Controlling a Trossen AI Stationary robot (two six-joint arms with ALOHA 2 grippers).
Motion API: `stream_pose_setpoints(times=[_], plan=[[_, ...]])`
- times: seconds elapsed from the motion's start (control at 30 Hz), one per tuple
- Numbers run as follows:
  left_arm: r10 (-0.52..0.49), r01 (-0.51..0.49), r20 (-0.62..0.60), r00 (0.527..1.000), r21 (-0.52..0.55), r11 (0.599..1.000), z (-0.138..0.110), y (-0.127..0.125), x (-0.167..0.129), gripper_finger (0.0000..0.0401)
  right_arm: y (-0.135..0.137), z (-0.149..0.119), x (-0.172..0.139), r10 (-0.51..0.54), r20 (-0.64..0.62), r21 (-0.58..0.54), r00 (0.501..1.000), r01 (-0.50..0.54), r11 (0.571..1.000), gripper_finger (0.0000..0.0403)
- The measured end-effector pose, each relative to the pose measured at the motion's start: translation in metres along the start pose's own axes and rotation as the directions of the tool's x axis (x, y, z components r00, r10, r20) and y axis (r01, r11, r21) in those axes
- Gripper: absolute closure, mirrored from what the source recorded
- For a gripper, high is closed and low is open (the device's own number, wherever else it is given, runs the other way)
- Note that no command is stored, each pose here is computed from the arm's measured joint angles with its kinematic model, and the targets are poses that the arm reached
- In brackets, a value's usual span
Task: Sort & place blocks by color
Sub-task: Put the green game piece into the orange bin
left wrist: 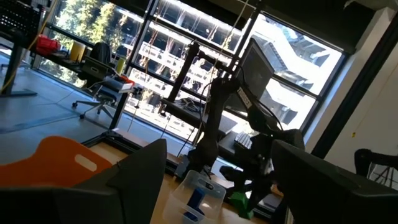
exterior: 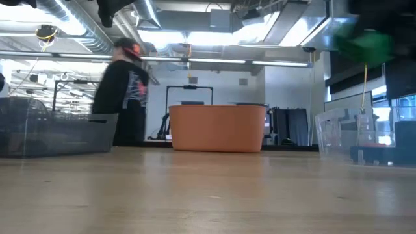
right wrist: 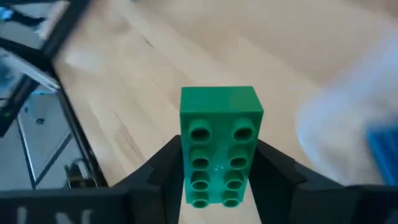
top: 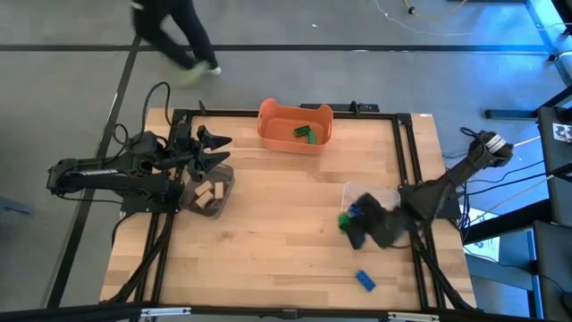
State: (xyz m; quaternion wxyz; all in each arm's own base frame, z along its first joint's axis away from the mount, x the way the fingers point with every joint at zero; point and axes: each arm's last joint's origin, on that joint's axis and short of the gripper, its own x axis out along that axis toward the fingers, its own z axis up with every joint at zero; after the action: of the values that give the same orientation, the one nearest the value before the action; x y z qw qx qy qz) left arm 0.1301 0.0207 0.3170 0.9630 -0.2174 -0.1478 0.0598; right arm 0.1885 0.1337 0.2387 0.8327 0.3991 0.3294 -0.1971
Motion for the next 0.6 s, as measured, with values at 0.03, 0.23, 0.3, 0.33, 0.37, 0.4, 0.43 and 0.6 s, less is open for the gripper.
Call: stream_pose_setpoints(times=[0.03, 0.23, 0.3, 0.33, 0.37, 0.4, 0.43, 0.6], plan=[[0.001, -0.001, -0.003, 1.000, 0.009, 1.000, 0.000, 0.000, 0.000, 0.0119, 0.003, 0.010, 0.005, 0.020, 0.023, -0.041, 1.000, -0.019, 0.999, 0.0262], [0.033, -0.033, -0.002, 0.999, 0.103, 0.994, -0.001, 0.001, 0.000, 0.0118, 0.014, 0.085, 0.038, 0.159, 0.271, -0.215, 0.949, -0.101, 0.971, 0.0262], [0.042, -0.041, 0.000, 0.999, 0.115, 0.993, -0.001, 0.002, 0.000, 0.0118, 0.016, 0.112, 0.046, 0.258, 0.328, -0.287, 0.908, -0.165, 0.944, 0.0262], [0.042, -0.042, -0.001, 0.999, 0.121, 0.992, -0.001, 0.002, 0.000, 0.0118, 0.016, 0.126, 0.050, 0.323, 0.343, -0.329, 0.882, -0.209, 0.921, 0.0262], [0.043, -0.042, -0.003, 0.999, 0.123, 0.991, -0.002, 0.002, 0.001, 0.0118, 0.017, 0.139, 0.053, 0.403, 0.352, -0.371, 0.845, -0.270, 0.889, 0.0262], [0.045, -0.044, -0.007, 0.999, 0.124, 0.991, -0.002, 0.002, 0.001, 0.0118, 0.016, 0.151, 0.055, 0.480, 0.349, -0.413, 0.804, -0.328, 0.850, 0.0262], [0.047, -0.045, -0.011, 0.999, 0.124, 0.991, -0.003, 0.003, 0.002, 0.0118, 0.015, 0.163, 0.056, 0.557, 0.347, -0.455, 0.754, -0.384, 0.803, 0.0262], [0.047, -0.043, -0.035, 0.998, 0.102, 0.994, -0.006, 0.004, 0.005, 0.0118, 0.006, 0.201, 0.051, 0.743, 0.370, -0.538, 0.557, -0.523, 0.661, 0.0262]])
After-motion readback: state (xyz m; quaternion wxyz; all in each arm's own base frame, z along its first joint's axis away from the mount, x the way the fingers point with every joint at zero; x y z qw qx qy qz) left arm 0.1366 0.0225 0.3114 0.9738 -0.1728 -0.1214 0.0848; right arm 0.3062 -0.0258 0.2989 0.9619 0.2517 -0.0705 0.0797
